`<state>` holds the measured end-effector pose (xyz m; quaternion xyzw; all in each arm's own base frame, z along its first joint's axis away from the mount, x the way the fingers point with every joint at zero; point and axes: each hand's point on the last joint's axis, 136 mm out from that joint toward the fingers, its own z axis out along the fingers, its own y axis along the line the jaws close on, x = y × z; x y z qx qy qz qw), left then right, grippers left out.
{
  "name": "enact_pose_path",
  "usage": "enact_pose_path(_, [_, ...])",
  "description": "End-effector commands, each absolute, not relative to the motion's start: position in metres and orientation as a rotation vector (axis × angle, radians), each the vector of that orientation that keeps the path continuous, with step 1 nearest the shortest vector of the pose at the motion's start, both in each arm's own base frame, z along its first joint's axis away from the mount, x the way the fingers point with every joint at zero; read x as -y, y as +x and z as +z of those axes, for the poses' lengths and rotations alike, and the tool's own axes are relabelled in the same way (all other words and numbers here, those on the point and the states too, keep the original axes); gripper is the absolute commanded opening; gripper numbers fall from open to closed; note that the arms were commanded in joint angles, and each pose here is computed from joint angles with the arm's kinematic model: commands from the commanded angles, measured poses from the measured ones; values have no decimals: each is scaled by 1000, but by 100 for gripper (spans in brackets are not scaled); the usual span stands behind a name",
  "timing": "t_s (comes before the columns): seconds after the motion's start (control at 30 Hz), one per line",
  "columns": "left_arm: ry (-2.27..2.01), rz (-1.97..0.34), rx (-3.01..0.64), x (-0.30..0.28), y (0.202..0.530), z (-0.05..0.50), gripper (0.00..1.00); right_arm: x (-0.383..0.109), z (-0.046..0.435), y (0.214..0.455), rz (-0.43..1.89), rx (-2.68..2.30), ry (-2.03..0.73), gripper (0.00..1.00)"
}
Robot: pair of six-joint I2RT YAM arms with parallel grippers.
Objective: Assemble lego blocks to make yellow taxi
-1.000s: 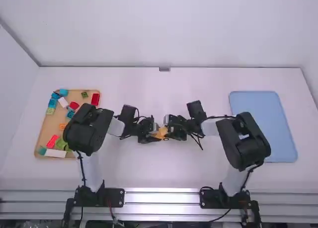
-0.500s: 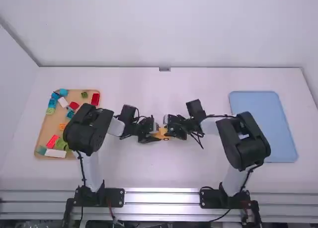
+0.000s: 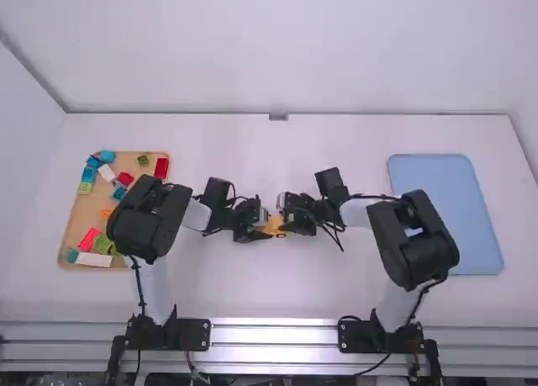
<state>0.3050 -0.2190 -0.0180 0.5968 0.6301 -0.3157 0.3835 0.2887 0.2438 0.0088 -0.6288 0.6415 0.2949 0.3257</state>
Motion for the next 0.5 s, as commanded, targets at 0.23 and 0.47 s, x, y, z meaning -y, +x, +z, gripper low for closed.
enact_pose_path(0.23, [1523, -807, -1674, 216, 300, -30, 40, -252, 36, 293, 800, -1590, -1630, 44])
enact_pose_path(0.47, [1525, -813, -1683, 216, 298, -31, 38, -252, 42, 291, 829, -1529, -1631, 18])
